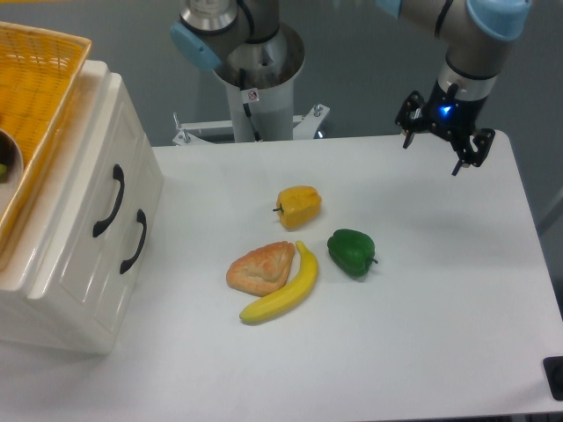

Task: Slide the top white drawer open
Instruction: 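Move the gripper from its raised start pose toward the cabinet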

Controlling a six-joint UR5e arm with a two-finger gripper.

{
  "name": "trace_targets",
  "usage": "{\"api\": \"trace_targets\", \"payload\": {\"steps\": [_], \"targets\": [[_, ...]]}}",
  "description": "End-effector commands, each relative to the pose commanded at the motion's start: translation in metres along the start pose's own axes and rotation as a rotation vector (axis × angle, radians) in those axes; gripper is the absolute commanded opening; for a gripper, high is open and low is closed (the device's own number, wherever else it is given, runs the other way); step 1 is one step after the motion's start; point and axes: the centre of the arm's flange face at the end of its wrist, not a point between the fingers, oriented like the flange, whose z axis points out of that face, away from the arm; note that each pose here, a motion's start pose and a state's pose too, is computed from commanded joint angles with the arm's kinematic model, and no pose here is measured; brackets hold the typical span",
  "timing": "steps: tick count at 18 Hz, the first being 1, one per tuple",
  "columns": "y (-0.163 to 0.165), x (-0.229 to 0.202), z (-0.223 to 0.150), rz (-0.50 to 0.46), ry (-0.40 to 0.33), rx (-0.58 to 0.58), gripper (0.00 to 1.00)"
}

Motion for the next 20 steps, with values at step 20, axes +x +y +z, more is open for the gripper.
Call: {"api": "trace_targets", "payload": {"steps": [20], "targets": [[-0.071, 0.007, 0.032, -0.202, 0.050, -0.019, 1.00]]}}
